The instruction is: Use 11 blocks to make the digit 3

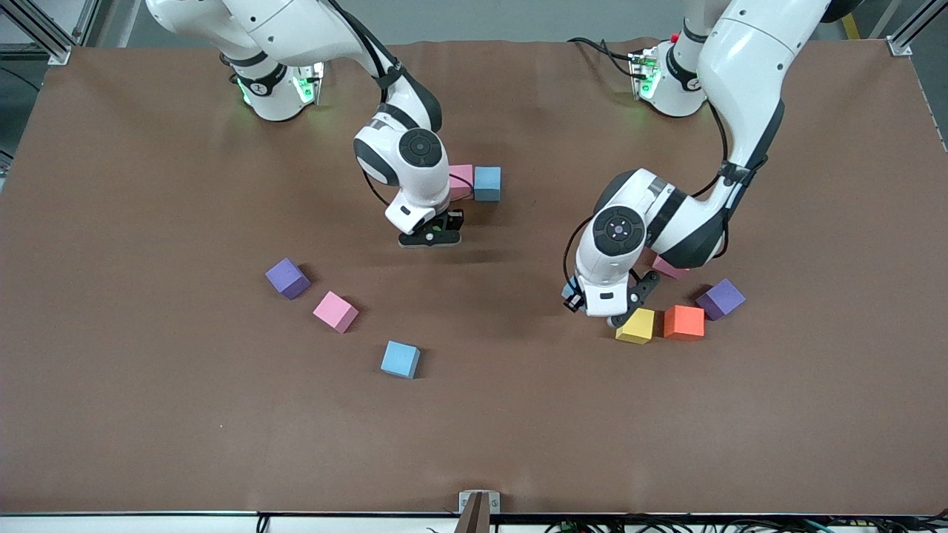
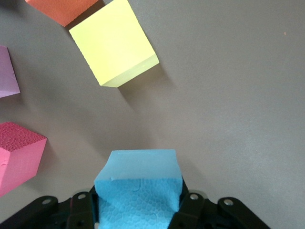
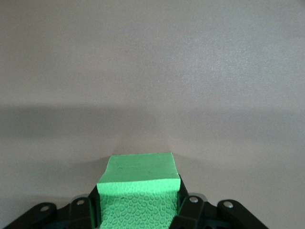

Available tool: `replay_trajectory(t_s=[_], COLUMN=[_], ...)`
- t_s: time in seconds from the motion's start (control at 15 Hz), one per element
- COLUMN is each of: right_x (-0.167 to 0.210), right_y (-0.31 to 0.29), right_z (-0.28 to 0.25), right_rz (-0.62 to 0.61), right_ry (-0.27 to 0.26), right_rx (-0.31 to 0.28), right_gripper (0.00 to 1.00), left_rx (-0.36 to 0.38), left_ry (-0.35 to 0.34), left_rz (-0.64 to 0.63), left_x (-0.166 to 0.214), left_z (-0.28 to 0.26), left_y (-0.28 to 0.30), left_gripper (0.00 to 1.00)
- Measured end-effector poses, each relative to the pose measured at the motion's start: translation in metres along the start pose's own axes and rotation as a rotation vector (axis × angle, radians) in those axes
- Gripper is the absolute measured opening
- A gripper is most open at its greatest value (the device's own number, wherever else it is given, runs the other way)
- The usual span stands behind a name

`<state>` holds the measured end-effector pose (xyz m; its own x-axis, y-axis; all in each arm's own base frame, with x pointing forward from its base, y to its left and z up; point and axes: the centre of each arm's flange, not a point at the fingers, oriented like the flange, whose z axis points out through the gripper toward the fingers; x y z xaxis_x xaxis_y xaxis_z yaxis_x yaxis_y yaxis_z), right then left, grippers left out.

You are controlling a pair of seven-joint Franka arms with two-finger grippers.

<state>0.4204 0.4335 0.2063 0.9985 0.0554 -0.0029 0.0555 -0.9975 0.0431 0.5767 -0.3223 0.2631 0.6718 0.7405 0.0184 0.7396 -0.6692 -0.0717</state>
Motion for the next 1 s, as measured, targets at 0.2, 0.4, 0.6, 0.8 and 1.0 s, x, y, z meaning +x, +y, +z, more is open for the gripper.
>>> replay_trajectory(t_s=[0.2, 0.4, 0.6, 0.8, 1.0], right_x=[0.0004, 0.0005, 0.0006, 0.0016, 0.0045], right_y=[0.0009, 0.0011, 0.0011, 0.0015, 0.0014], right_z=[0.0001, 0.0002, 0.0001, -0.0002, -0.002], right_rz=[0.001, 0.002, 0.002, 0.003, 0.006], right_ry=[-0.004, -0.005, -0.005, -0.004, 0.0], right_rx=[-0.006, -0.007, -0.007, -0.008, -0.006], right_gripper=[0.56, 0.56, 0.56, 0.7, 0.98], left_rx=[0.0, -0.001, -0.001, -0.001, -0.001], left_ry=[-0.001, -0.001, -0.001, -0.001, -0.001], left_rz=[0.0, -0.001, -0.001, -0.001, -0.001], left_x=[0.0, 0.0, 0.0001, 0.0001, 0.0001], left_z=[0.0, -0.0002, -0.0003, -0.0003, -0.0003], left_y=[0.0, 0.0001, 0.0002, 0.0002, 0.0002], left_gripper=[0.55, 0.55, 0.55, 0.55, 0.55])
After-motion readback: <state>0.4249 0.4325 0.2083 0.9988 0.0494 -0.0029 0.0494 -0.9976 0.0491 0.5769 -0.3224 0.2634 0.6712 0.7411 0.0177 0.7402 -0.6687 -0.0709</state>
